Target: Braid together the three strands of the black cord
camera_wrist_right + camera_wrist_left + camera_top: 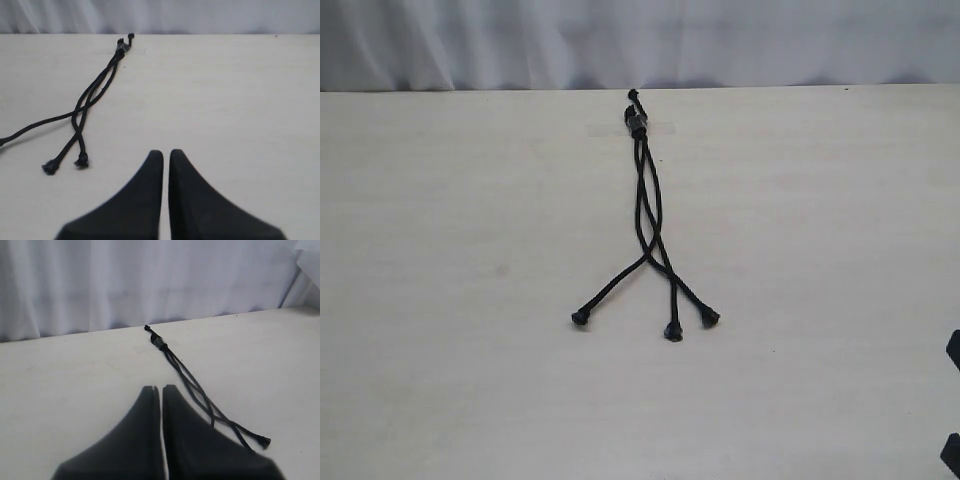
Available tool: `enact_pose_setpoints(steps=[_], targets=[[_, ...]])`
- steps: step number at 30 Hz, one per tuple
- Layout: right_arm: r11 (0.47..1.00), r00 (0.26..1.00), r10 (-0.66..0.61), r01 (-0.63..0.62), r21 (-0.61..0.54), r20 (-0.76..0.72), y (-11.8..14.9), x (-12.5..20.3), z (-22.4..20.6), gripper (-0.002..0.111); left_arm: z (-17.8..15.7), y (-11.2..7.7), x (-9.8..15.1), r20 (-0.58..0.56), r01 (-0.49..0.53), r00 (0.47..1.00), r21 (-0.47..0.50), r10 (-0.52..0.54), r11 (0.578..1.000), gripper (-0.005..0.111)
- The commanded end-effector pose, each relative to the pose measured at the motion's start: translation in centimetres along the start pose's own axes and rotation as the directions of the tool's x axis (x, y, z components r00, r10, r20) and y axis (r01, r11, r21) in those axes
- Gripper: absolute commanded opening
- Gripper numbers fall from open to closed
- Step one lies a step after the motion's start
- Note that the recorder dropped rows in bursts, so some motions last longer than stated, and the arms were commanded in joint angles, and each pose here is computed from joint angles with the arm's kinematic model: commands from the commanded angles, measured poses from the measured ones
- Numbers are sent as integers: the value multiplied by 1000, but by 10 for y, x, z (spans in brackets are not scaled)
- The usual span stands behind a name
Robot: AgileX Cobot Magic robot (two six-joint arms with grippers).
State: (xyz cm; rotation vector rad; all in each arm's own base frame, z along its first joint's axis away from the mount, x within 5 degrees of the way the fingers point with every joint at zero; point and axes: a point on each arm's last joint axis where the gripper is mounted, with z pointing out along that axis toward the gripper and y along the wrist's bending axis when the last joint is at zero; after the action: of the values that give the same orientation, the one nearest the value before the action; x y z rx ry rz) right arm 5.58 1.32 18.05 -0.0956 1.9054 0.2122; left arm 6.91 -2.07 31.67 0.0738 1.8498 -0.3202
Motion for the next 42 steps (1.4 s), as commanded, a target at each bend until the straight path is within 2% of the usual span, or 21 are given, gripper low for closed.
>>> enact_pose_setpoints(steps=[1, 7, 11, 13, 42], targets=[[999, 999, 46, -46, -11, 19, 1, 1, 1, 4, -9, 6, 12, 74, 28, 997, -62, -23, 998, 2], [999, 999, 46, -46, -11, 21, 1, 1, 1, 4, -3, 23, 53, 49, 79, 996, -241, -70, 967, 2], [999, 999, 46, -46, -11, 21, 1, 1, 1, 4, 5, 30, 85, 14, 91, 996, -268, -91, 959, 2], [999, 999, 46, -46, -11, 21, 1, 1, 1, 4, 7, 31, 90, -3, 92, 995, -271, -97, 958, 2], [999, 999, 46, -46, -11, 21, 1, 1, 1, 4, 7, 31, 88, 13, 94, 995, -270, -94, 958, 2]])
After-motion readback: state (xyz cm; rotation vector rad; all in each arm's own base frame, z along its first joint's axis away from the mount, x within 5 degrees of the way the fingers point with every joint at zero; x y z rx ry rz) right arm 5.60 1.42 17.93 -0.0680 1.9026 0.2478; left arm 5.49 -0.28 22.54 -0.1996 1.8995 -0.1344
